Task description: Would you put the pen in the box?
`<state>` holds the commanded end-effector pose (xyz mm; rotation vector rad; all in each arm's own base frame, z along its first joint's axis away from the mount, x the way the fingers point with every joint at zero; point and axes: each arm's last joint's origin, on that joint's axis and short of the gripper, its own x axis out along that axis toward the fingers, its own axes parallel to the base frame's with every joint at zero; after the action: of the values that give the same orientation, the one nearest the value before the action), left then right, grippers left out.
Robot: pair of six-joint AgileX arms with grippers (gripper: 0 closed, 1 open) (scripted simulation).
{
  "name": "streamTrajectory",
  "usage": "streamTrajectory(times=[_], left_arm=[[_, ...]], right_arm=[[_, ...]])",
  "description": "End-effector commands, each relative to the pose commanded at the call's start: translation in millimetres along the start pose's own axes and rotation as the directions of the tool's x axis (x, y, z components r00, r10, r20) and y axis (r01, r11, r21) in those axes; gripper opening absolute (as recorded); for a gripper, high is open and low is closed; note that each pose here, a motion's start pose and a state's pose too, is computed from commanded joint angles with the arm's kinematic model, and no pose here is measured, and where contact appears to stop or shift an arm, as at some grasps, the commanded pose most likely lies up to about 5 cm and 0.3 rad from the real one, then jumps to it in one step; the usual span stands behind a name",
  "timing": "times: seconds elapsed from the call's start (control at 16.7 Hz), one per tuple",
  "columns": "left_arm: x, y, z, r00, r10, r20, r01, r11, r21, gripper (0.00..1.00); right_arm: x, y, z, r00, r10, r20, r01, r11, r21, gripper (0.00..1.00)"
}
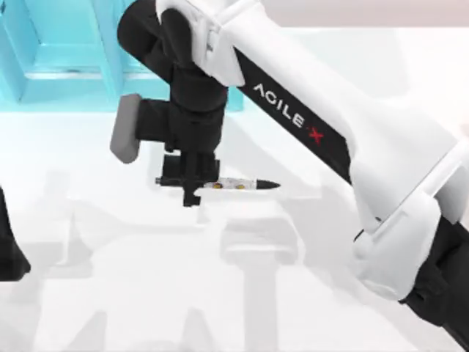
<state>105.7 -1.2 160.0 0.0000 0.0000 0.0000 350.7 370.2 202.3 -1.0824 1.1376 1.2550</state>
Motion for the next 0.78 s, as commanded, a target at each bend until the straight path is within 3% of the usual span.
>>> streamTrajectory(times=[0.54,0.66,0.78], left_arm=[[0.0,0.0,0.0,1.0,0.0,0.0,0.0,1.0,0.0,1.0],[0.0,0.0,0.0,1.0,0.0,0.0,0.0,1.0,0.0,1.0],[0.0,0.0,0.0,1.0,0.0,0.0,0.0,1.0,0.0,1.0]], right_arm=[[-10.4,2.9,-1.5,1.0,0.0,0.0,0.0,1.0,0.001,0.0],[-16.6,-6.8,-12.9,1.0,-0.001,0.001,0.001,0.998,0.062,0.0],[-33.0,-28.4,-40.5,1.0,-0.016,0.013,0.013,0.979,0.202,0.0]])
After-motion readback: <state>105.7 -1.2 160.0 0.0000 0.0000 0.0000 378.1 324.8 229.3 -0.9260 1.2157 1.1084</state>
